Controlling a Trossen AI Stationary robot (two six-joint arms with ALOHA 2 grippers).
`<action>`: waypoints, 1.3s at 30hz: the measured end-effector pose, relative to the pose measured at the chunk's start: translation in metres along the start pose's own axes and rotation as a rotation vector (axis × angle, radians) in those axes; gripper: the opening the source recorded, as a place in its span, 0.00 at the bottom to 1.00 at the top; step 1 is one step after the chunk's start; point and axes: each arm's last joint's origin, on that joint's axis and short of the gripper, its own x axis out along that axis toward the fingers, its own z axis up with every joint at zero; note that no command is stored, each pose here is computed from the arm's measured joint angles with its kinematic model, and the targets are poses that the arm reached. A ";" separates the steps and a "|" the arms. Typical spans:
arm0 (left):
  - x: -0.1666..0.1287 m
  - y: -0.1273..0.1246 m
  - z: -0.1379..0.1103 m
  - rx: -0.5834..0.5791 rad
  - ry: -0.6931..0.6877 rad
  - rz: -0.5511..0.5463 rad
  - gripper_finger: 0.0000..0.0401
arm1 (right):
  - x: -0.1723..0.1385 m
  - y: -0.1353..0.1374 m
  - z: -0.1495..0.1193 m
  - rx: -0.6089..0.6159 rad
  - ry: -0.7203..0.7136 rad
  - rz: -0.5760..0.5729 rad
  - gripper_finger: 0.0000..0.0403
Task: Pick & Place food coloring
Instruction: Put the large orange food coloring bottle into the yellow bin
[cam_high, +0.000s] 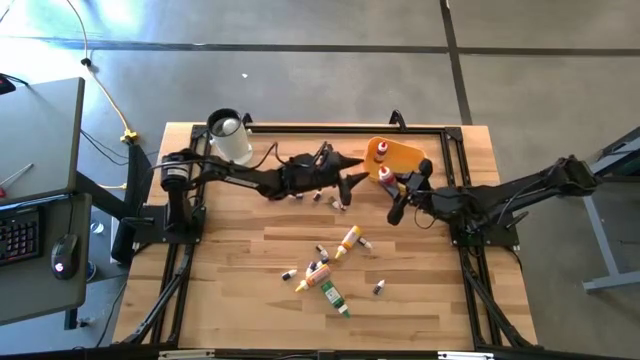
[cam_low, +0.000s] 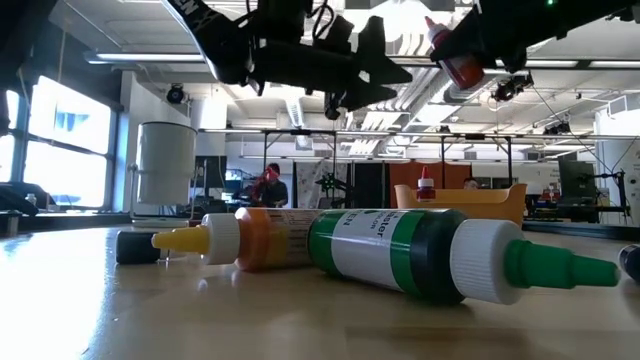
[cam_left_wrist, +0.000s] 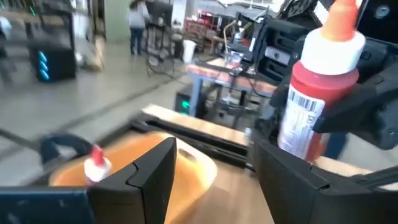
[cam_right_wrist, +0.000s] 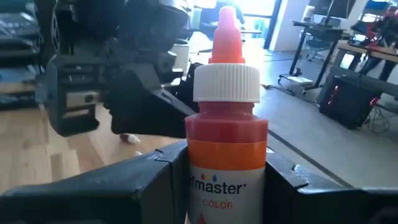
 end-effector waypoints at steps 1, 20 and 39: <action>0.000 -0.001 -0.002 -0.031 0.013 -0.028 0.52 | 0.001 0.000 -0.001 -0.011 0.004 -0.002 0.32; -0.003 -0.020 0.028 0.034 -0.212 -0.439 0.52 | 0.004 0.003 0.006 0.034 -0.042 0.205 0.32; 0.005 -0.046 0.049 0.102 -0.254 -0.484 0.52 | 0.006 0.009 0.017 0.064 -0.149 0.354 0.32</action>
